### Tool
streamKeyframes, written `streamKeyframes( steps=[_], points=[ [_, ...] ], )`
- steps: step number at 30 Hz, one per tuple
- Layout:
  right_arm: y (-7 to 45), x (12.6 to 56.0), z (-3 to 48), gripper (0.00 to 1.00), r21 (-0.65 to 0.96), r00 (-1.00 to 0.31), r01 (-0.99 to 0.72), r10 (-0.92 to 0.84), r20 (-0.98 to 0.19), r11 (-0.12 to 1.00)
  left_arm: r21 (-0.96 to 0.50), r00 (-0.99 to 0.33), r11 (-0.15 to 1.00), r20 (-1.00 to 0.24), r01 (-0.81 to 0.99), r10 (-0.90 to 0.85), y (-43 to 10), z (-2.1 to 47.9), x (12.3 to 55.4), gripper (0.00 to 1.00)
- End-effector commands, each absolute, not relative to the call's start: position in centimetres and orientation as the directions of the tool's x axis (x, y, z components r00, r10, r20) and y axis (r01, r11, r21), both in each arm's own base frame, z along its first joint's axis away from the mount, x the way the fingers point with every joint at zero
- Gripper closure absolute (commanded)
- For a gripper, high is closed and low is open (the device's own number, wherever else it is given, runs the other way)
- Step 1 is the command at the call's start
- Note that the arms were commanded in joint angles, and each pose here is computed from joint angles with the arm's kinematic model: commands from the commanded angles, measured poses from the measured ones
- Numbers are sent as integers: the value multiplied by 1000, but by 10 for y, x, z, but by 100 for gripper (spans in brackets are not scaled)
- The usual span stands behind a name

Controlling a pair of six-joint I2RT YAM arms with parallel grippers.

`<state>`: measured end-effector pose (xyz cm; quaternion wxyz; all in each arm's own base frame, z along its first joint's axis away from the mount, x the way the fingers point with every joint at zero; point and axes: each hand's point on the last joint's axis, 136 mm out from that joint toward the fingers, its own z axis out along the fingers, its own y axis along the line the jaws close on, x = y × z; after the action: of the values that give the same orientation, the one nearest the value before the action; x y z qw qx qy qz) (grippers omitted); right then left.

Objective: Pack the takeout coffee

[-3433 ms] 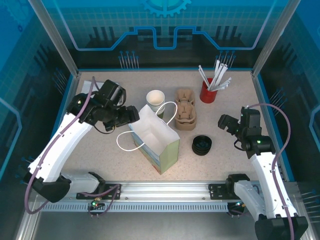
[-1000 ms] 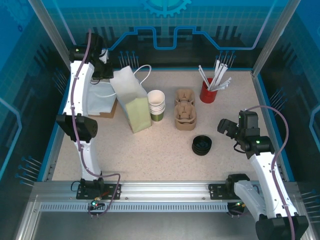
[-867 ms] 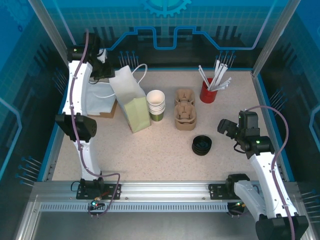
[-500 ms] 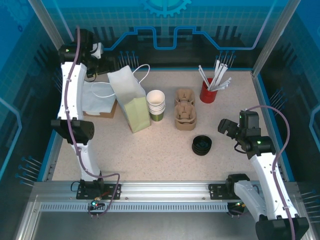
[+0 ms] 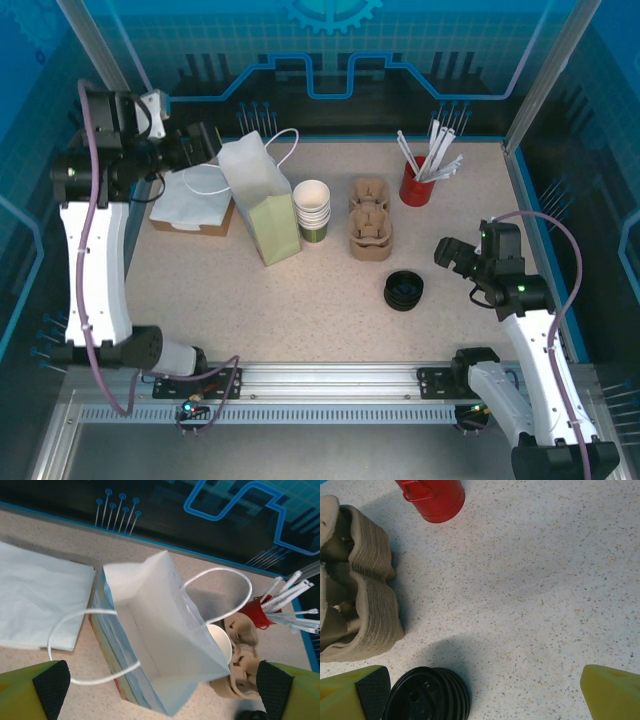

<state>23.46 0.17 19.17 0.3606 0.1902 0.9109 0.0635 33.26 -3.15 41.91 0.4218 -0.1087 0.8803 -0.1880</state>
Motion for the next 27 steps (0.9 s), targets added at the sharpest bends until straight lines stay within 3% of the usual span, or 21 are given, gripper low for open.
streamKeyframes(
  steps=[1,14,21,27],
  points=[
    [11,237,209,0,282,-658,251,377,-652,926,-512,-600,858,-698,35,-392,-57,425,315,1],
    [43,254,253,0,416,-648,124,391,-654,901,-620,-744,770,-585,152,-323,-130,381,237,3],
    [63,265,260,0,457,-680,75,381,-627,886,-716,-827,662,-497,221,-261,-188,336,232,4],
    [73,271,257,0,446,-699,50,351,-624,893,-683,-823,699,-509,209,-251,-200,299,253,4]
  ],
)
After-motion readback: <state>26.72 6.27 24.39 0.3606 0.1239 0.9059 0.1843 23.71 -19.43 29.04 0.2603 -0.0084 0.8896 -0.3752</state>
